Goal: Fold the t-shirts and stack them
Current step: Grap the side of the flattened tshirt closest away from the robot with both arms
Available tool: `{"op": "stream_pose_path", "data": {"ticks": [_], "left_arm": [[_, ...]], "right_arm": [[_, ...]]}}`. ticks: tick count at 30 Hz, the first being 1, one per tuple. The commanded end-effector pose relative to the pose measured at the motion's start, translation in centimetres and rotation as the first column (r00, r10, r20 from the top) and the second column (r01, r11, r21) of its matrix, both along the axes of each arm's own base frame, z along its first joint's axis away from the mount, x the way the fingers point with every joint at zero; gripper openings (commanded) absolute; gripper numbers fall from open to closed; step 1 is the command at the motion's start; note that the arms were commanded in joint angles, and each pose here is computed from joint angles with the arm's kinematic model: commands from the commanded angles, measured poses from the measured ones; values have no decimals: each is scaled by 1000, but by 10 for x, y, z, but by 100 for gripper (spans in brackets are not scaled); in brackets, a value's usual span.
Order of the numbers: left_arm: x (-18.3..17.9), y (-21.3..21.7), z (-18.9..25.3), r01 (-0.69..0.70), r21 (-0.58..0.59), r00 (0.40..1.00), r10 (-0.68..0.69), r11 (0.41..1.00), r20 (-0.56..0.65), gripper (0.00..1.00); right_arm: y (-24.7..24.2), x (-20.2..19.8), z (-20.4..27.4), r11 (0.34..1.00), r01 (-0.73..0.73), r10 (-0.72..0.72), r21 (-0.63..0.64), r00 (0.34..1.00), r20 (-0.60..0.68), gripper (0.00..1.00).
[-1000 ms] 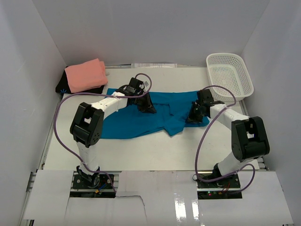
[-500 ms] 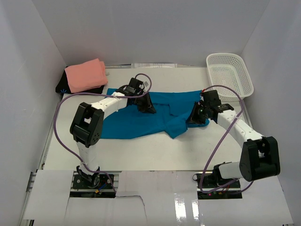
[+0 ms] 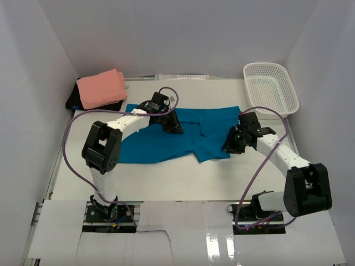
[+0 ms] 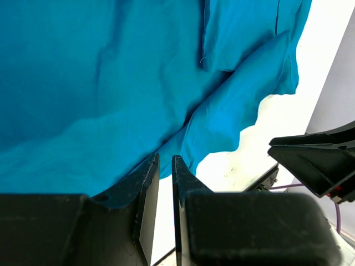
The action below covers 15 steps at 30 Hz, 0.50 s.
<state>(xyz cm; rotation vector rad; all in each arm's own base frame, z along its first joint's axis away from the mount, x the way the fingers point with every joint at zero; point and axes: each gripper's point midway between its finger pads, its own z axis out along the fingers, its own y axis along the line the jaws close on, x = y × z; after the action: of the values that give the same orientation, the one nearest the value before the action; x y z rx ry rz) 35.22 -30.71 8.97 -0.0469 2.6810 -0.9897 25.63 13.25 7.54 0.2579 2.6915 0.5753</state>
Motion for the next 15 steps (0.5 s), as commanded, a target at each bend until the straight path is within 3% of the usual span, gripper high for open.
{"op": "stream_pose_path", "data": {"ticks": [1,15], "left_arm": [[1,1,32,5,-37,997,-2,999,73,26],[6,6,38,-12,-26,996,14,1000,85,26]], "right_arm": [[-13,-4,-7,997,5,-5,-75,1000,2,37],[-35,-13,-45,979,28,-41,-200,997,-58,35]]}}
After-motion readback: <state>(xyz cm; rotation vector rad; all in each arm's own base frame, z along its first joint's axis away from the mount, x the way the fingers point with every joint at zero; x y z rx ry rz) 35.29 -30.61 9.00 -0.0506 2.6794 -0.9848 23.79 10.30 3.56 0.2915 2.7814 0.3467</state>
